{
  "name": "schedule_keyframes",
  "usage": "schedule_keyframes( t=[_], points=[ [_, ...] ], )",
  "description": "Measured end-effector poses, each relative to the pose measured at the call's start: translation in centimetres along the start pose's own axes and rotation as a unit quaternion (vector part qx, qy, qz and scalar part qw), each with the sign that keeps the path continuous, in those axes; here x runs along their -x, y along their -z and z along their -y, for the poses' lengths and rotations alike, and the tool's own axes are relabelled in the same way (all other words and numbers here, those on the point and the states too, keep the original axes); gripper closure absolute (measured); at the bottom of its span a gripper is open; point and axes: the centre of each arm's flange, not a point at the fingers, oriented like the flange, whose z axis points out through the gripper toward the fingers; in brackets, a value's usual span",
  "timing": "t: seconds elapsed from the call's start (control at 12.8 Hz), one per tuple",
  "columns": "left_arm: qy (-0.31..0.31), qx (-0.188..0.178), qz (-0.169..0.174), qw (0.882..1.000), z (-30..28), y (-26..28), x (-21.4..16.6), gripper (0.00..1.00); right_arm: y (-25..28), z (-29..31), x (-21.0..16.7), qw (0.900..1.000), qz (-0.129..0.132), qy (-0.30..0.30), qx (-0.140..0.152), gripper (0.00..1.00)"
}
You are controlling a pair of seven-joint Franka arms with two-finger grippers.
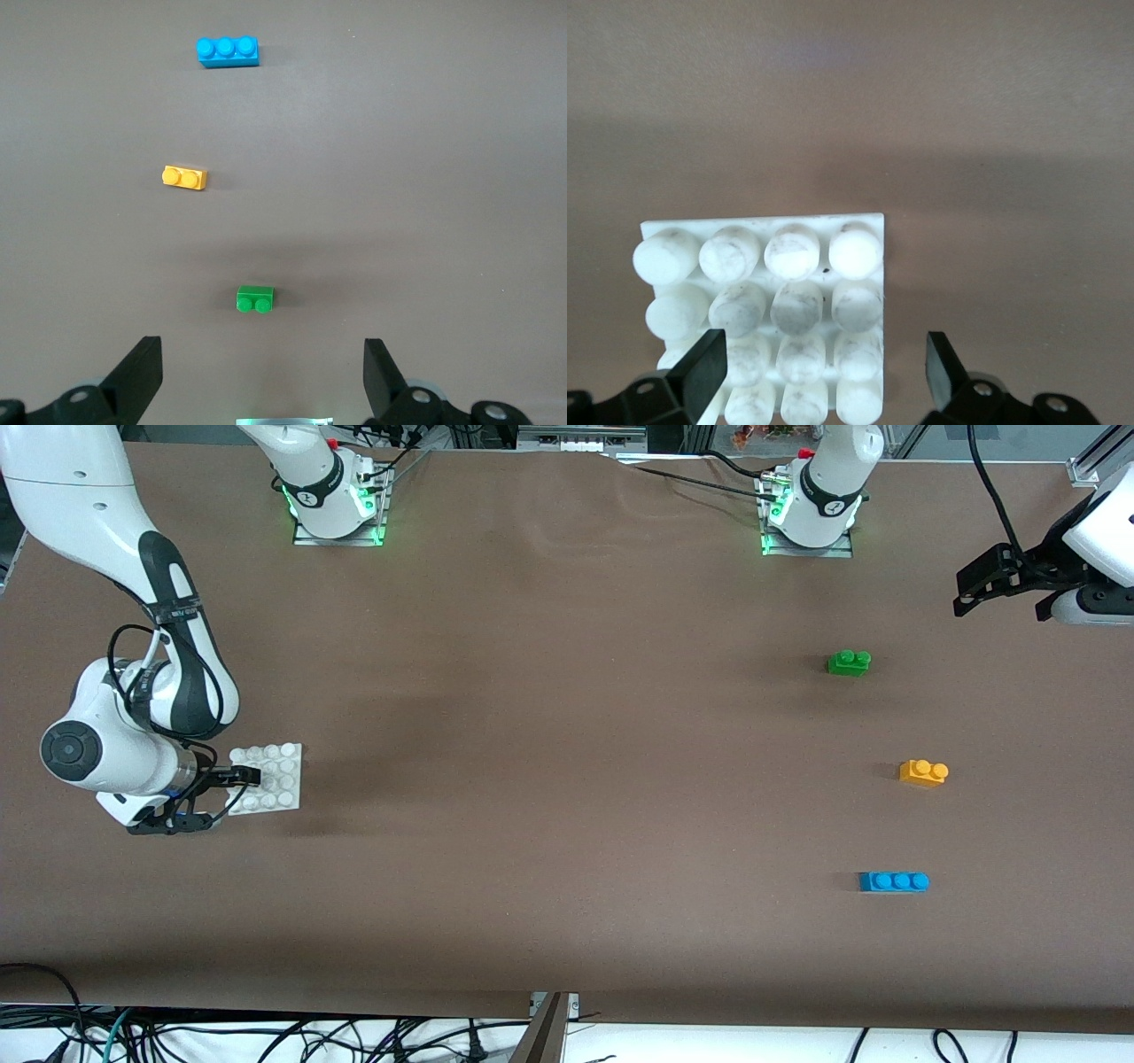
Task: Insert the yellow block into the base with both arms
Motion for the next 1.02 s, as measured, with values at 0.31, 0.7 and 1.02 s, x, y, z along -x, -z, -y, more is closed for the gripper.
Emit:
schedule_keyframes(
  t=[0.31,0.7,1.02],
  points=[
    [0.001,0.0,0.0,1.0,0.1,0.0,0.0,0.0,-1.0,0.8,-0.2,1.0,0.004,0.009,-0.001,0.0],
    [0.005,0.001,0.002,1.0,0.5,-0.2,-0.1,0.0,-1.1,2.1,-0.3,1.0,0.005,0.025,0.0,0.0],
    [0.005,0.001,0.002,1.0,0.5,-0.2,-0.1,0.0,-2.2,2.1,0.2,0.999,0.015,0.031,-0.001,0.0]
  ],
)
